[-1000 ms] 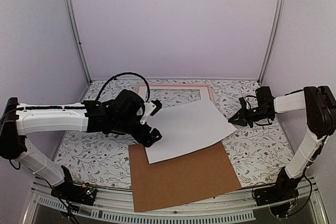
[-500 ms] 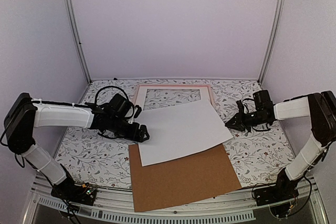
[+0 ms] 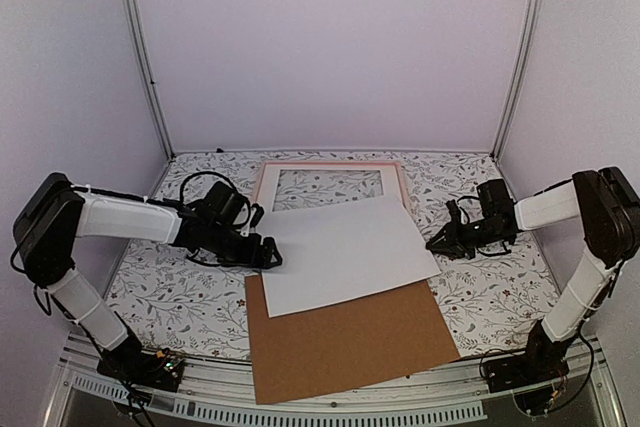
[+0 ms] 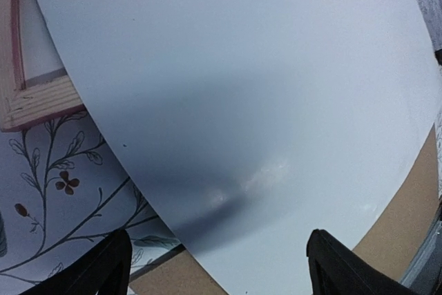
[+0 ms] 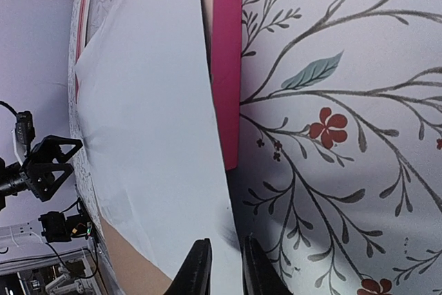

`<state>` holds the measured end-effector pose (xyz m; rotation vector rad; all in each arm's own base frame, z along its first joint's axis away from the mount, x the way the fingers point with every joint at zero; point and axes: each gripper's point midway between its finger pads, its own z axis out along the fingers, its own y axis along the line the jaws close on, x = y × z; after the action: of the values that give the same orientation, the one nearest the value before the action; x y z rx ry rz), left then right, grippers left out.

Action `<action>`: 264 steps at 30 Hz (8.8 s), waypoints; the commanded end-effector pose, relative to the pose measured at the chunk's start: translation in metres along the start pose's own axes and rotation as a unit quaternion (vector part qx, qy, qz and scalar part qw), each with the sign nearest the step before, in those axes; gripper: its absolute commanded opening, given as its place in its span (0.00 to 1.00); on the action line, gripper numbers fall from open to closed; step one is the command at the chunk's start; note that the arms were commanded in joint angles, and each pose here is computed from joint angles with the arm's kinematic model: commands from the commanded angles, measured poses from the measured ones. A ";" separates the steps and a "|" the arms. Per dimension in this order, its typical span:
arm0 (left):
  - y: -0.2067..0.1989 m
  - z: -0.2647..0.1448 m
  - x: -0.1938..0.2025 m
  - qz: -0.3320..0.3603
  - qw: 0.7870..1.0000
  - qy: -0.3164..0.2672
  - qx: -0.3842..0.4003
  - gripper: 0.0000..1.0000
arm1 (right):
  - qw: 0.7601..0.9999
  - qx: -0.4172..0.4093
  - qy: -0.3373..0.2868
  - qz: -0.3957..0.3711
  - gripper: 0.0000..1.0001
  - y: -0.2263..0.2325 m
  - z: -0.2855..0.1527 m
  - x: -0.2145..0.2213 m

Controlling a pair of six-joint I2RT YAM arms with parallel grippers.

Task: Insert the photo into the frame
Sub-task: Place the object at the center of the board, then pick up the photo from the frame body, then place the photo on the mat board.

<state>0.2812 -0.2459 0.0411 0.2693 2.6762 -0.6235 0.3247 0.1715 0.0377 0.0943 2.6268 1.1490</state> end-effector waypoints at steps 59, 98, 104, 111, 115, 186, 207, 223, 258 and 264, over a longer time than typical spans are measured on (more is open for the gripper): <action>0.027 -0.025 -0.048 -0.019 0.997 -0.071 -0.018 0.85 | 0.989 -0.047 -0.044 -0.131 0.00 0.071 -0.035 -0.045; 0.073 -0.046 -0.100 -0.074 0.985 -0.144 -0.053 0.91 | 0.992 -0.092 -0.064 -0.063 0.00 0.093 0.037 -0.124; 0.075 -0.040 -0.102 -0.079 0.985 -0.147 -0.052 0.91 | 0.985 -0.134 -0.076 -0.083 0.00 0.141 0.004 -0.137; 0.077 -0.045 -0.110 -0.089 0.981 -0.163 -0.049 0.93 | 0.966 -0.207 -0.092 -0.126 0.00 0.227 -0.040 -0.141; 0.083 -0.056 -0.114 -0.099 0.977 -0.180 -0.055 0.94 | 0.953 -0.251 -0.090 -0.147 0.00 0.275 -0.054 -0.136; 0.108 -0.070 -0.100 -0.167 0.964 -0.207 0.012 0.96 | 0.988 -0.051 -0.018 -0.148 0.00 0.208 0.052 -0.091; 0.105 -0.007 -0.099 -0.181 0.972 -0.131 0.077 0.91 | 0.996 0.071 0.023 -0.056 0.00 0.077 0.084 -0.068; 0.089 0.002 -0.099 -0.176 0.967 -0.123 0.139 0.46 | 0.997 0.054 0.025 -0.050 0.00 0.077 0.086 -0.062; 0.084 -0.005 -0.192 -0.131 0.971 -0.159 0.120 0.00 | 0.994 0.043 -0.064 -0.083 0.00 0.110 0.057 -0.098; 0.091 0.016 -0.204 -0.136 0.973 -0.146 0.117 0.00 | 0.992 0.062 -0.073 -0.079 0.00 0.102 0.059 -0.113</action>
<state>0.4885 -0.1952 0.0875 -0.1176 2.3373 -1.0096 0.4309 0.2713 0.0998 -0.0306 2.5252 0.9370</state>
